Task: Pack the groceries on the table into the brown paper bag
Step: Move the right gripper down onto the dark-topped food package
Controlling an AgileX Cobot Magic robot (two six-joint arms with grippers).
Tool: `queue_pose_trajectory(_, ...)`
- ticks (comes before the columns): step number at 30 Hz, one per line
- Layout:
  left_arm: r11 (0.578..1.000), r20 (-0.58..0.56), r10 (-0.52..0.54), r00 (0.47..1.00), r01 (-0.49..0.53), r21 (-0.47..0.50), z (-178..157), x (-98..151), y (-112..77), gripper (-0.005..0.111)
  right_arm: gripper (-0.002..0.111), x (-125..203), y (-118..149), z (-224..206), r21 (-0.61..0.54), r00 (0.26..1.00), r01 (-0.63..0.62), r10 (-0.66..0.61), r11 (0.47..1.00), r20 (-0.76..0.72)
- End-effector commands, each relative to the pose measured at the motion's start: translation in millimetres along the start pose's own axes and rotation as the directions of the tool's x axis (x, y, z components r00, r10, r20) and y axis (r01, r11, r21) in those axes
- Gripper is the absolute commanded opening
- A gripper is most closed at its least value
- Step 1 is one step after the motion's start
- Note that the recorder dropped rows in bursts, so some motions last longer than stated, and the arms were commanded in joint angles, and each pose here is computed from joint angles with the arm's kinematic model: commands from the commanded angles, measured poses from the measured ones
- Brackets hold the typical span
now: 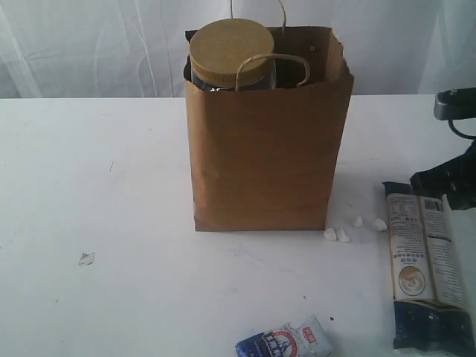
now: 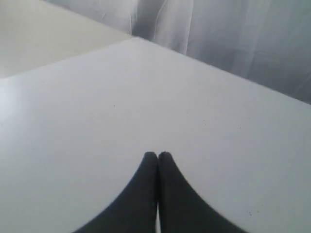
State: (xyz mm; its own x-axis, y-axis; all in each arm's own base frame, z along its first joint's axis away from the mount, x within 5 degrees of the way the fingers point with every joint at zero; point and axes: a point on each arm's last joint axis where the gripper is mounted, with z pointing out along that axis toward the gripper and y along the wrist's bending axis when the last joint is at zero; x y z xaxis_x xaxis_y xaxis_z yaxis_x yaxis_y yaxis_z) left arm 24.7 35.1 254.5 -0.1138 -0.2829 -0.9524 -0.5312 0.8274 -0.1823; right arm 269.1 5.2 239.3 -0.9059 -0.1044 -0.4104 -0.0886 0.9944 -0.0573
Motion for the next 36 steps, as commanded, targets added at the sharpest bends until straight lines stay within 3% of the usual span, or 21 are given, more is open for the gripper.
queue_pose_trajectory(1, 0.983, 0.061, -0.002, 0.998, -0.009, 0.182, 3.5, 9.1, -14.0, 0.000, 0.023, -8.1, -2.3, 4.4, 0.001, 0.998, 0.056, -0.056, 0.998, 0.040)
queue_pose_trajectory(4, 0.931, 0.143, -0.042, 0.989, -0.013, 0.364, 7.1, 13.8, -28.9, 0.000, 0.051, -8.7, -2.1, 14.6, -0.002, 0.998, 0.057, -0.057, 0.998, 0.020)
queue_pose_trajectory(7, 0.930, 0.126, 0.120, 0.985, -0.156, 0.332, 14.7, 30.7, -26.9, 0.000, 0.075, -9.7, -1.8, 28.5, -0.006, 0.998, 0.058, -0.058, 0.998, -0.002)
queue_pose_trajectory(9, 0.939, -0.017, 0.179, 0.984, -0.166, 0.301, 21.0, 52.5, -21.5, 0.000, 0.084, -8.9, -0.7, 38.0, -0.019, 0.999, 0.045, -0.046, 0.999, -0.028)
queue_pose_trajectory(11, 0.954, -0.132, 0.154, 0.979, -0.113, 0.276, 24.7, 69.1, -17.4, 0.000, 0.085, -8.8, 0.7, 46.2, -0.033, 0.999, 0.027, -0.028, 0.999, -0.043)
queue_pose_trajectory(13, 0.951, -0.043, 0.125, 0.991, -0.107, 0.291, 28.9, 69.0, -19.0, 0.000, 0.085, -11.5, 0.6, 56.1, -0.030, 1.000, 0.005, -0.006, 1.000, -0.026)
queue_pose_trajectory(16, 0.944, 0.011, 0.107, 0.994, -0.105, 0.313, 28.9, 65.4, -21.5, 0.000, 0.085, -20.6, 0.1, 72.2, -0.029, 0.989, -0.137, 0.139, 0.990, 0.058)
queue_pose_trajectory(17, 0.943, 0.007, 0.076, 0.997, -0.074, 0.324, 28.6, 64.9, -22.5, 0.000, 0.085, -22.2, 0.1, 75.7, -0.032, 0.984, -0.160, 0.162, 0.987, 0.073)
queue_pose_trajectory(18, 0.928, -0.066, -0.048, 0.997, 0.069, 0.365, 27.3, 67.8, -26.2, 0.000, 0.085, -24.5, 0.1, 88.0, -0.037, 0.975, -0.200, 0.202, 0.979, 0.096)
queue_pose_trajectory(19, 0.917, -0.111, -0.065, 0.992, 0.103, 0.385, 27.3, 72.8, -27.9, 0.000, 0.085, -25.4, 0.2, 97.5, -0.036, 0.974, -0.208, 0.211, 0.977, 0.084)
queue_pose_trajectory(20, 0.916, -0.111, -0.006, 0.994, 0.050, 0.399, 28.3, 78.2, -28.0, 0.000, 0.085, -25.2, 0.0, 106.4, -0.032, 0.976, -0.212, 0.213, 0.977, 0.050)
queue_pose_trajectory(22, 0.903, -0.023, -0.025, 0.999, 0.032, 0.428, 28.5, 71.7, -29.9, 0.000, 0.085, -26.4, 0.0, 119.5, -0.022, 0.978, -0.208, 0.208, 0.978, -0.012)
queue_pose_trajectory(27, 0.909, -0.067, 0.003, 0.998, 0.026, 0.417, 28.8, 76.5, -28.9, 0.000, 0.085, -42.2, -1.4, 118.5, -0.022, 0.963, -0.271, 0.271, 0.962, -0.005)
queue_pose_trajectory(36, 0.909, -0.067, 0.003, 0.998, 0.026, 0.417, 28.8, 76.5, -28.9, 0.000, 0.085, -49.8, -10.4, 111.8, 0.047, 0.964, -0.258, 0.260, 0.965, -0.051)
